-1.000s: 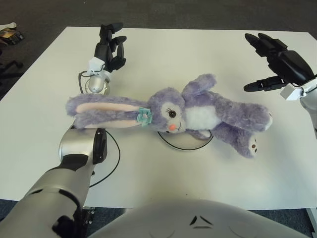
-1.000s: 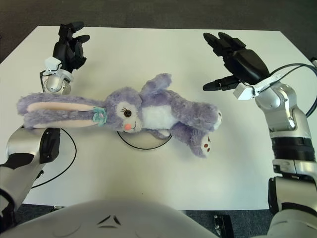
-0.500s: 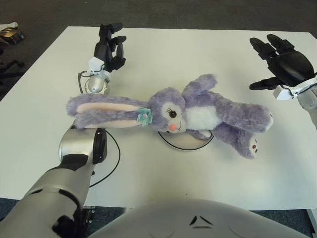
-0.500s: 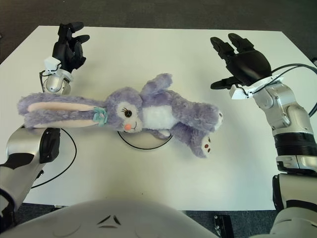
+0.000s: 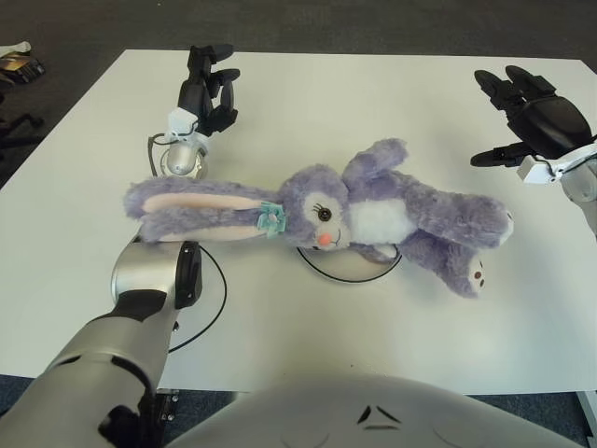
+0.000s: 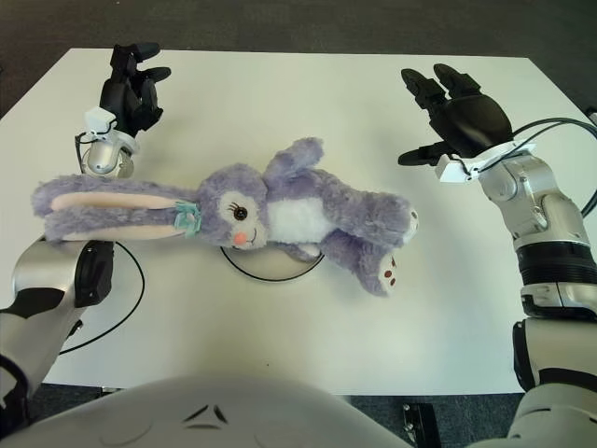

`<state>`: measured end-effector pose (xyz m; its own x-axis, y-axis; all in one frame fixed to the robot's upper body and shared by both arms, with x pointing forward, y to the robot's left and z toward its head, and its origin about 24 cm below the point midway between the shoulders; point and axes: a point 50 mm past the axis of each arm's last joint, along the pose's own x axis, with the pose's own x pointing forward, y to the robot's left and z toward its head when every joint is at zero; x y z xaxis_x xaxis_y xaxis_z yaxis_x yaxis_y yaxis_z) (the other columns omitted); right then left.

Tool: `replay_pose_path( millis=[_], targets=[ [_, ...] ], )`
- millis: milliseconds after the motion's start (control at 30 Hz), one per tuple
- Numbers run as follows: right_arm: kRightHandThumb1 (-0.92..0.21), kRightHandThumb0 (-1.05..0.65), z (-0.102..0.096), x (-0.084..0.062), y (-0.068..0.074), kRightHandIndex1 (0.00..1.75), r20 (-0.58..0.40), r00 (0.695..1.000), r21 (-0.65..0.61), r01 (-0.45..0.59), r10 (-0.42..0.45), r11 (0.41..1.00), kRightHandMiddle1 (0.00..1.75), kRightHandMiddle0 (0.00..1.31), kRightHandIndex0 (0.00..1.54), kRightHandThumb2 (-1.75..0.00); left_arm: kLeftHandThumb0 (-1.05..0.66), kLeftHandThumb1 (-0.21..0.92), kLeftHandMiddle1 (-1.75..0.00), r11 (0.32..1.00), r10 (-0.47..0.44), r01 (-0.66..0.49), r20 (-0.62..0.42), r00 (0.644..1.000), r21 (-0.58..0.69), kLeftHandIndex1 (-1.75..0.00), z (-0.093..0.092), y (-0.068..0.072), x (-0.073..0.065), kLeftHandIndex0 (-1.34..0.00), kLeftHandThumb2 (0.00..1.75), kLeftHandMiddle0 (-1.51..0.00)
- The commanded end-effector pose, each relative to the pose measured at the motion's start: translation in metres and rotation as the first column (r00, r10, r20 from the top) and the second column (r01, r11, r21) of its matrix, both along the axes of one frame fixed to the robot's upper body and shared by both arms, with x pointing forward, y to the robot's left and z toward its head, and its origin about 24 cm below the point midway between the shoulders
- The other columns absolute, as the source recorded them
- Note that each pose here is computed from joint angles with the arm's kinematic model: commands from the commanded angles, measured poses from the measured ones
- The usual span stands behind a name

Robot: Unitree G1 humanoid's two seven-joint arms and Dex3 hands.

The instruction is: Put the doll into the plate.

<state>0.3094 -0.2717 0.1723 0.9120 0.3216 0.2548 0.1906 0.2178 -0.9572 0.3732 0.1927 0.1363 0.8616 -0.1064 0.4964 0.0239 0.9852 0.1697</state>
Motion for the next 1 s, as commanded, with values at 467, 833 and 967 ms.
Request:
replay_pose_path(
  millis=[467,833,967],
  targets=[
    [-0.82,-0.74,-0.017,0.004,0.012,0.09,-0.118,0.989,0.691,0.142,-0.084,0.709,0.68,0.00,0.18,-0.43,-0.61,0.92,-1.03,1.000,0.018,-0.018,-0.079,0.997,-0.007,-1.15,-0.011,-0.002,0.001,0.00,0.69,-0.21],
    [-0.57,-0.46,-0.037,0.011,0.017,1.03,-0.145,0.989,0.945,0.136,0.007,0.298,1.16,0.00,0.11,-0.88,-0.54,0.92,-1.03,0.999,-0.022,0.012,-0.217,0.976,-0.049,-1.07,-0.020,-0.010,0.005,0.00,0.69,-0.19],
    [-0.52,-0.40,-0.040,0.012,0.020,1.17,-0.144,0.989,0.975,0.136,0.033,0.176,1.37,0.00,0.12,-0.99,-0.55,0.92,-1.05,0.997,-0.033,0.016,-0.240,0.970,-0.072,-1.12,-0.022,-0.014,0.002,0.00,0.70,-0.16]
  ],
)
